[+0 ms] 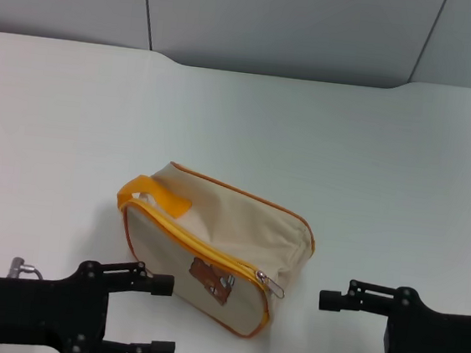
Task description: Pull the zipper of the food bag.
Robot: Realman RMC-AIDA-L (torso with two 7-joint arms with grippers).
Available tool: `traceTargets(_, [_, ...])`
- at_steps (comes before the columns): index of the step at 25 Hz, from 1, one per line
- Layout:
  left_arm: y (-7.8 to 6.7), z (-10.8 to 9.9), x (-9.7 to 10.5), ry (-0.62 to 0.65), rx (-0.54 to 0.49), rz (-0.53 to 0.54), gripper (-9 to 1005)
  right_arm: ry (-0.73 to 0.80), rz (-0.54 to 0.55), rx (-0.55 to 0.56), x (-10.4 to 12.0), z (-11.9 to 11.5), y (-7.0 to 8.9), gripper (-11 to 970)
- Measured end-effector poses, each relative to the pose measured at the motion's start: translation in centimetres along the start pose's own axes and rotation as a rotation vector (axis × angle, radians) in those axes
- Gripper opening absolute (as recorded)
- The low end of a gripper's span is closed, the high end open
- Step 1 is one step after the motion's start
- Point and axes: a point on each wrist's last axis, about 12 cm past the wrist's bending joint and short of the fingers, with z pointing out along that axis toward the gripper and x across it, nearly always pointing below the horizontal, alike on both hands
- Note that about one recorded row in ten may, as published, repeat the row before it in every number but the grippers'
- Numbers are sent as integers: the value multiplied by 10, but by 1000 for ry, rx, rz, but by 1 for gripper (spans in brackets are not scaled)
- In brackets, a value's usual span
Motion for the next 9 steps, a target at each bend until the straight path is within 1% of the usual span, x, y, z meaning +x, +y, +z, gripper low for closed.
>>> traceTargets(1, [1,1,0,10,2,2,794,1,1,-1,0,0,0,817])
traceTargets(6, [4,3,-1,31,11,11,822,-2,3,2,1,0,1,816])
traceTargets(9, [4,4,-2,31,12,12,822,-3,-6,4,3,0,2,816])
